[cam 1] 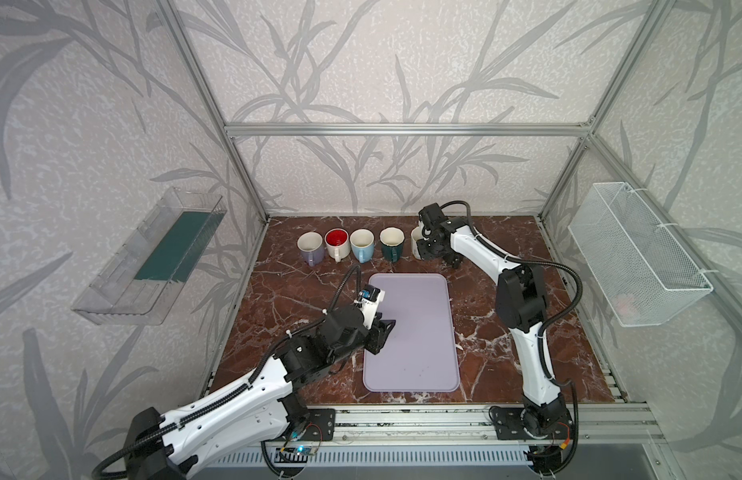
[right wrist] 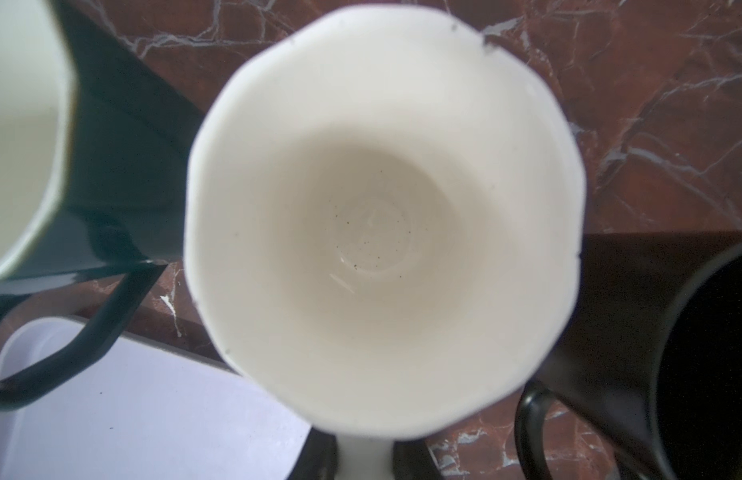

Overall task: Turn the mug right side up
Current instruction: 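Open the right gripper and withdraw it from the white mug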

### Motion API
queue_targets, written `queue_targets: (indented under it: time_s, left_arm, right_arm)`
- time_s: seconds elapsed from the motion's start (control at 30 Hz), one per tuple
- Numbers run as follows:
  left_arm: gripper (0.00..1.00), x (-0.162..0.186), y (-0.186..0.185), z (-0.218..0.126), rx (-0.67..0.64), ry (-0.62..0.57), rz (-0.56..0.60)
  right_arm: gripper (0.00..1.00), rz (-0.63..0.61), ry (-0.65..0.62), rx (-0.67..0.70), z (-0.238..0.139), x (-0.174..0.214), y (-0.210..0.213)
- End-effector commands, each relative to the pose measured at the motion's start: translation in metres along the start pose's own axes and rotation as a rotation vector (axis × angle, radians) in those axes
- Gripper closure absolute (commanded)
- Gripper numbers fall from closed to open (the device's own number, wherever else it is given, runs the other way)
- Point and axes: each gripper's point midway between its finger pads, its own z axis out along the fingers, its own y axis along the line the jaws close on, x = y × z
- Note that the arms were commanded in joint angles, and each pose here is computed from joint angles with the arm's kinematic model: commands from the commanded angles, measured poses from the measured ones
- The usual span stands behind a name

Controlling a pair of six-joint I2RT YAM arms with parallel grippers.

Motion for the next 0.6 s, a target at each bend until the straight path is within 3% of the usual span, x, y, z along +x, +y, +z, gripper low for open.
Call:
queue_targets:
  time_s: [0.0, 0.57]
  left_arm:
    - [0.53, -0.015, -0.003, -0.003, -0.004, -0.032, 0.009]
    - [0.48, -0.030, 0.014, -0.007, -0.129, -0.051, -0.024]
  right_arm:
    - [0.76, 0.053, -0.046, -0.025, -0.012, -0.013, 0.003]
    - [0.57, 0.054, -0.181, -0.042, -0.065, -0.030, -0.001]
